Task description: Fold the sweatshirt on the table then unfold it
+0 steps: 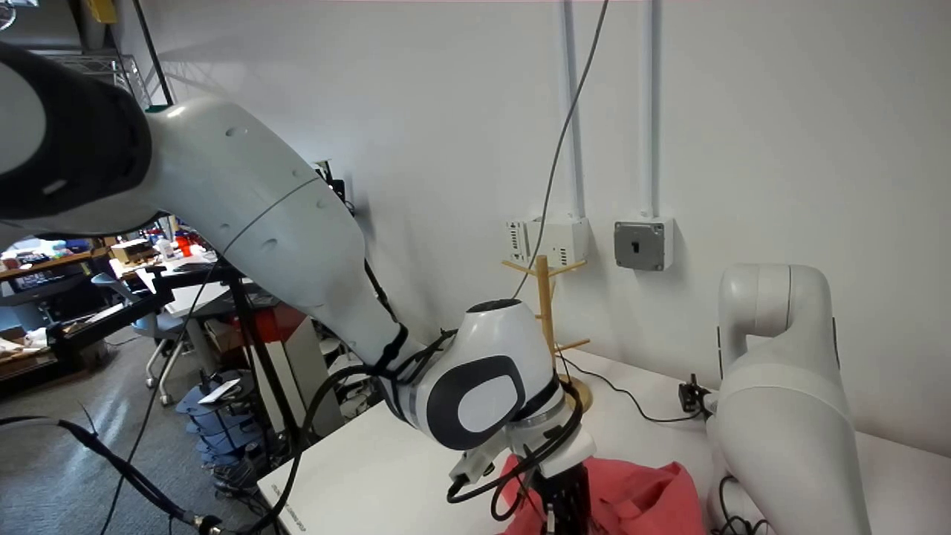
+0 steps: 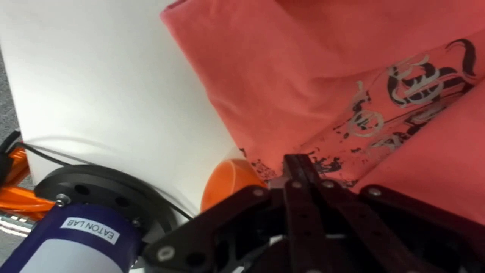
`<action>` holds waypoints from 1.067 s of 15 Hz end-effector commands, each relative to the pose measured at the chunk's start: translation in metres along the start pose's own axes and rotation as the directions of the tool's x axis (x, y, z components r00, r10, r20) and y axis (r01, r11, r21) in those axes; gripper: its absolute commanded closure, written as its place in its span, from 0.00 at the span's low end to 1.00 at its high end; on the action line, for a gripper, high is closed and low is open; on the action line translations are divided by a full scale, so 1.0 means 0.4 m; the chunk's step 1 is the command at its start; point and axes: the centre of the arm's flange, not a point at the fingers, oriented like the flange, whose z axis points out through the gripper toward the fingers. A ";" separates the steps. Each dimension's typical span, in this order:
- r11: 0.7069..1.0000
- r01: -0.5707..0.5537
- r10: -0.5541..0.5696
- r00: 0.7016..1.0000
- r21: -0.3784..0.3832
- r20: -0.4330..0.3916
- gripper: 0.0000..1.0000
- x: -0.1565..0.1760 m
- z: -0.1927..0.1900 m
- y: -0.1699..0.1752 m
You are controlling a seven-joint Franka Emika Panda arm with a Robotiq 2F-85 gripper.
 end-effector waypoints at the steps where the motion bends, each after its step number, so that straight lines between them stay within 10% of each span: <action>1: 0.998 -0.005 0.006 1.000 -0.060 0.016 1.00 -0.019 0.008 0.019; 16: 0.997 0.001 0.010 0.991 -0.081 0.136 1.00 -0.143 0.135 -0.053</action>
